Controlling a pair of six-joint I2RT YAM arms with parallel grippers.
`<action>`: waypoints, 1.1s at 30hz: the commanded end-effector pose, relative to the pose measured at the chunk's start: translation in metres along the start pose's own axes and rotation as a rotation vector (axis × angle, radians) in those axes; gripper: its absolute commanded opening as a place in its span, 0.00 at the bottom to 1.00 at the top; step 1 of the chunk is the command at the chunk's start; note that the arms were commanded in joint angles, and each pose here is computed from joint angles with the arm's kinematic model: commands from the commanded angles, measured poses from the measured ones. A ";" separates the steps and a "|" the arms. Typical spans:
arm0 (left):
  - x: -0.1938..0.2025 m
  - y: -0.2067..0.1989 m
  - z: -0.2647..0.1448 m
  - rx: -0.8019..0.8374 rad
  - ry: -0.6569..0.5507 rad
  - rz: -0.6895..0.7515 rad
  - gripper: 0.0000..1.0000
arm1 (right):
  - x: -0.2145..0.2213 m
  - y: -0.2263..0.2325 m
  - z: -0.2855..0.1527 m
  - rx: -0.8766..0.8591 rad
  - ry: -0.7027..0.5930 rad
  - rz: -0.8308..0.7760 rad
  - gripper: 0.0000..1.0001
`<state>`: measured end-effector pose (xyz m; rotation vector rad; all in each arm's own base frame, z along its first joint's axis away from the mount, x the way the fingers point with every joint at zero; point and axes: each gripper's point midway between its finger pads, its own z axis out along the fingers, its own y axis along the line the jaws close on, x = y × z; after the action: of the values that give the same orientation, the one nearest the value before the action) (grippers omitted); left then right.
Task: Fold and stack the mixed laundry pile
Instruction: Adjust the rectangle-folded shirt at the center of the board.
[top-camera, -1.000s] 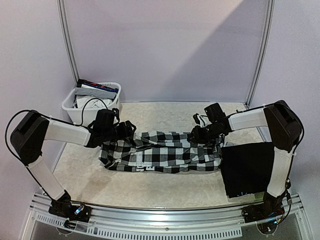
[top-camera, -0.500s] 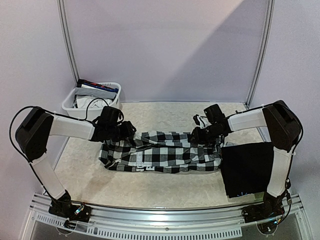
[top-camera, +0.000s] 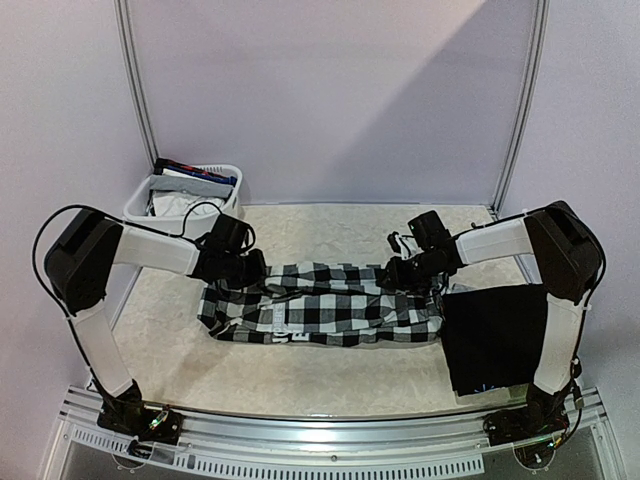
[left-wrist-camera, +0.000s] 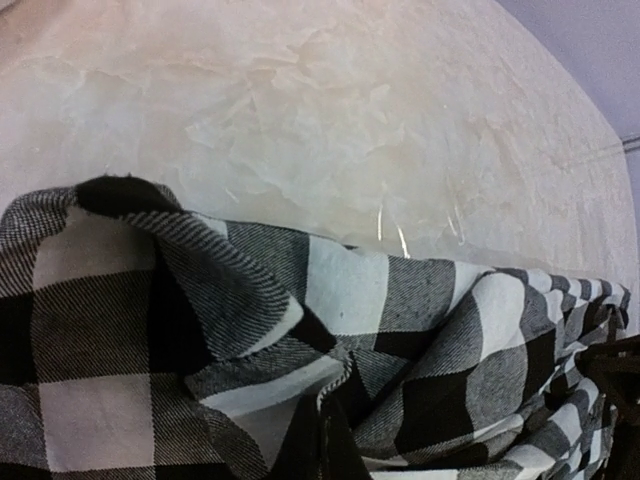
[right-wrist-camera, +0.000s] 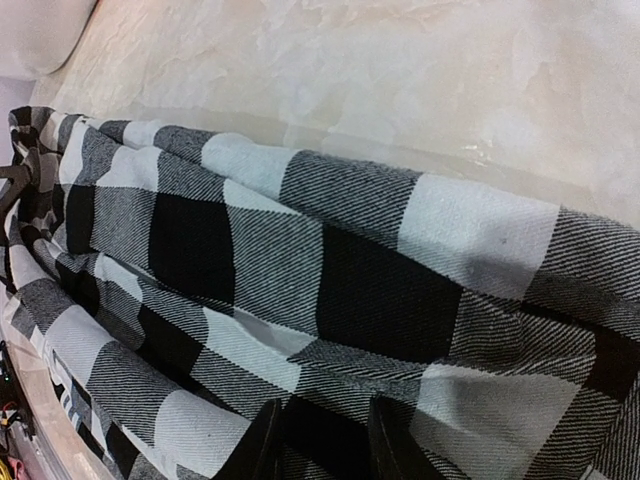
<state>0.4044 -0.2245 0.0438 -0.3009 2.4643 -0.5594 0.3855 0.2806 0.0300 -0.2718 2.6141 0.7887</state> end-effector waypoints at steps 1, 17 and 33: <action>-0.025 -0.019 -0.012 0.045 -0.061 0.009 0.00 | 0.012 -0.013 0.008 0.036 0.029 0.001 0.29; 0.000 0.035 -0.033 0.152 -0.374 -0.101 0.03 | 0.018 -0.027 0.012 0.098 0.036 0.021 0.28; 0.008 0.049 -0.065 0.075 -0.385 -0.050 0.51 | 0.011 -0.030 -0.025 0.198 -0.013 0.028 0.27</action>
<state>0.3623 -0.1742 0.0495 -0.4452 2.0306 -0.6895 0.3842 0.2541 0.0217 -0.1958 2.6467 0.5874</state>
